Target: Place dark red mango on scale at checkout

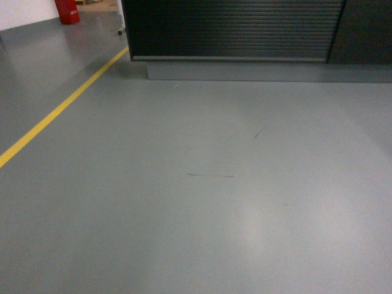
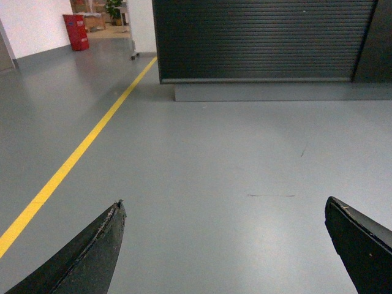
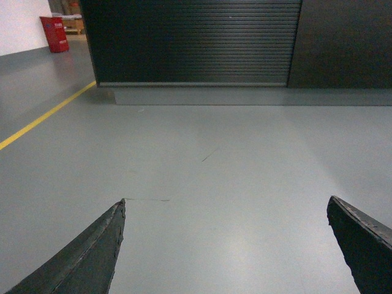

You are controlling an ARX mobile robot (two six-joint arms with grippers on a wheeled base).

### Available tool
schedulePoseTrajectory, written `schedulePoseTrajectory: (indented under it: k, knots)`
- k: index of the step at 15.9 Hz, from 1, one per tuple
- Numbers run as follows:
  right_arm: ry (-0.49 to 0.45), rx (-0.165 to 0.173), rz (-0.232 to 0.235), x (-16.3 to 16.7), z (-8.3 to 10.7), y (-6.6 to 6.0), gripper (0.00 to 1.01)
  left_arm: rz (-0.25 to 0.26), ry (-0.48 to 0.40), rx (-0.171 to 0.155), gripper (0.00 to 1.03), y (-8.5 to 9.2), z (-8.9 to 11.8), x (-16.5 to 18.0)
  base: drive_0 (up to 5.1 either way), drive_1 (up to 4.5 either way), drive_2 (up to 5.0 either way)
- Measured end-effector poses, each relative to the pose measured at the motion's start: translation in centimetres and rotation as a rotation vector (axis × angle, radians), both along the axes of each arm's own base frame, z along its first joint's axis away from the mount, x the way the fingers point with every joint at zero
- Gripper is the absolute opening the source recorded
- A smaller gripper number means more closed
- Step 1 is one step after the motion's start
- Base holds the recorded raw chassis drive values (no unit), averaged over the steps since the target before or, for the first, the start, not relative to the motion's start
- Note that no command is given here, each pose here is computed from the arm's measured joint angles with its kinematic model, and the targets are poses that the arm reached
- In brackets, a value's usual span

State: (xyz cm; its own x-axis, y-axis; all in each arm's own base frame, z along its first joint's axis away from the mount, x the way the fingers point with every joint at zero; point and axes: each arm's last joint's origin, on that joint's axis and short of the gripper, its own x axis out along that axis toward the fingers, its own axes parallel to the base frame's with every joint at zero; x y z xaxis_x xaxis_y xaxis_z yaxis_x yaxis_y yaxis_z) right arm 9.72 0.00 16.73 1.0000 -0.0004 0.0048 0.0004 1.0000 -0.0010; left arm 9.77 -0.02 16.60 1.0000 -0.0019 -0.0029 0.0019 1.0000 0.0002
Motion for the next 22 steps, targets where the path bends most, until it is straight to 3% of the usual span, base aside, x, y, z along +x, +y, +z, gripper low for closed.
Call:
schedulePoseTrajectory:
  k: [22]
  knots:
    - [0.0,0.0,0.0,0.0,0.0,0.0,0.98,0.0,0.0,0.0,0.98,0.0,0.0,0.0,0.0,0.0,0.0]
